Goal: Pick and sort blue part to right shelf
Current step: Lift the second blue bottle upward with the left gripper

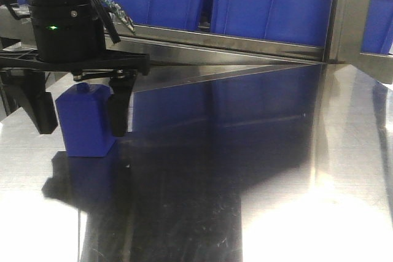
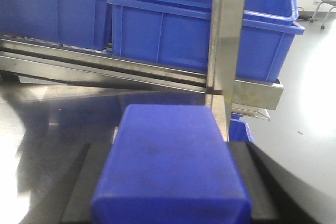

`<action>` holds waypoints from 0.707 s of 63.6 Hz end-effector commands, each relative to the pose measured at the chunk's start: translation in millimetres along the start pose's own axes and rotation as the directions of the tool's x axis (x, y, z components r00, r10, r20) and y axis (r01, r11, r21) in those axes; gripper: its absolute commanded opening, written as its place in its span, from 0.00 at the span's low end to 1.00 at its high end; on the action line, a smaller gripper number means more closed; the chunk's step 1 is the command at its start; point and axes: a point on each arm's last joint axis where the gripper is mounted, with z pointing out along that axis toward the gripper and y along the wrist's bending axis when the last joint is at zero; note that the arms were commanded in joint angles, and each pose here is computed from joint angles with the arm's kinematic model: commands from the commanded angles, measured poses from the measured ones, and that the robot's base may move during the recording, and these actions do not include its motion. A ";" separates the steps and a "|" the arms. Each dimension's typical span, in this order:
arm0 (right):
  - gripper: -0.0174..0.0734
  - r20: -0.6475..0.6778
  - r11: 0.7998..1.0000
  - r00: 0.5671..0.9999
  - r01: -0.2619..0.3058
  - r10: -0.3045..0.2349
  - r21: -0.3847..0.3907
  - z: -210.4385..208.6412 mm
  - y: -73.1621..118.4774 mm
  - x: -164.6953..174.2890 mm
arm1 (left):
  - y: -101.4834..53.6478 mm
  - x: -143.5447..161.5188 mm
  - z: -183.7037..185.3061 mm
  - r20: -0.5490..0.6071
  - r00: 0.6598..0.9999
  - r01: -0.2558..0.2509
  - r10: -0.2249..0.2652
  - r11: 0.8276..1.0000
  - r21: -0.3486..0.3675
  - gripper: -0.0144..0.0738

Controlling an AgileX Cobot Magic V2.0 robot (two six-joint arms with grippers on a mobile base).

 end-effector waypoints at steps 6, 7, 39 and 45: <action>0.67 0.114 1.000 0.993 0.010 -0.010 0.004 -1.4 0.3 -17.9 | -1.5 2.0 -21.9 0.058 0.998 0.004 -0.006 0.999 0.038 0.60; 0.67 0.114 1.000 0.993 0.010 -0.010 0.004 -1.4 0.3 -17.9 | -1.5 2.0 -21.9 0.058 0.998 0.004 -0.006 0.999 0.038 0.58; 0.67 0.114 1.000 0.993 0.010 -0.010 0.004 -1.4 0.3 -17.9 | 0.1 19.4 -62.4 0.137 0.968 -0.235 0.212 0.956 0.177 0.54; 0.67 0.114 1.000 0.993 0.010 -0.010 0.004 -1.4 0.3 -17.9 | 1.3 29.7 -73.6 0.206 0.913 -0.398 0.352 0.881 0.257 0.54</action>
